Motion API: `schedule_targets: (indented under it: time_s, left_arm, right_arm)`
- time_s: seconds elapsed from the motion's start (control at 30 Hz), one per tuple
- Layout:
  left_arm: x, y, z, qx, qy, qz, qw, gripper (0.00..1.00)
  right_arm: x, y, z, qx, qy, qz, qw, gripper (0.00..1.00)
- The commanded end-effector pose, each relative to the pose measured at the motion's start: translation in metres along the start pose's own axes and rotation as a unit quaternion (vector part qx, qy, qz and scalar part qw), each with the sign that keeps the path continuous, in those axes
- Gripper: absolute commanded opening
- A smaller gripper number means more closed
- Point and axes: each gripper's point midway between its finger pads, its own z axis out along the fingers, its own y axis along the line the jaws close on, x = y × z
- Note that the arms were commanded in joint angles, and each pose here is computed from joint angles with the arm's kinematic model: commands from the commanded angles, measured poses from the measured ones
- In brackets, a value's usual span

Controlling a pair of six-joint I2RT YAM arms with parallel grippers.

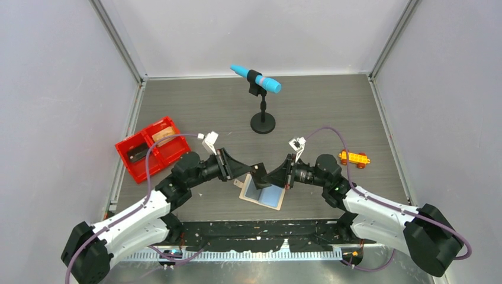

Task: Take the credit cards out of the card holder
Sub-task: Place the credit card in the storage box.

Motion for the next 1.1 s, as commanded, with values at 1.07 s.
schedule_targets:
  time_s: [1.07]
  left_arm:
    - [0.038,-0.022,-0.024,0.043,0.251,0.093,0.963,0.32]
  right_arm:
    - [0.028,0.027,0.006,-0.136,0.156,-0.033,0.978,0.05]
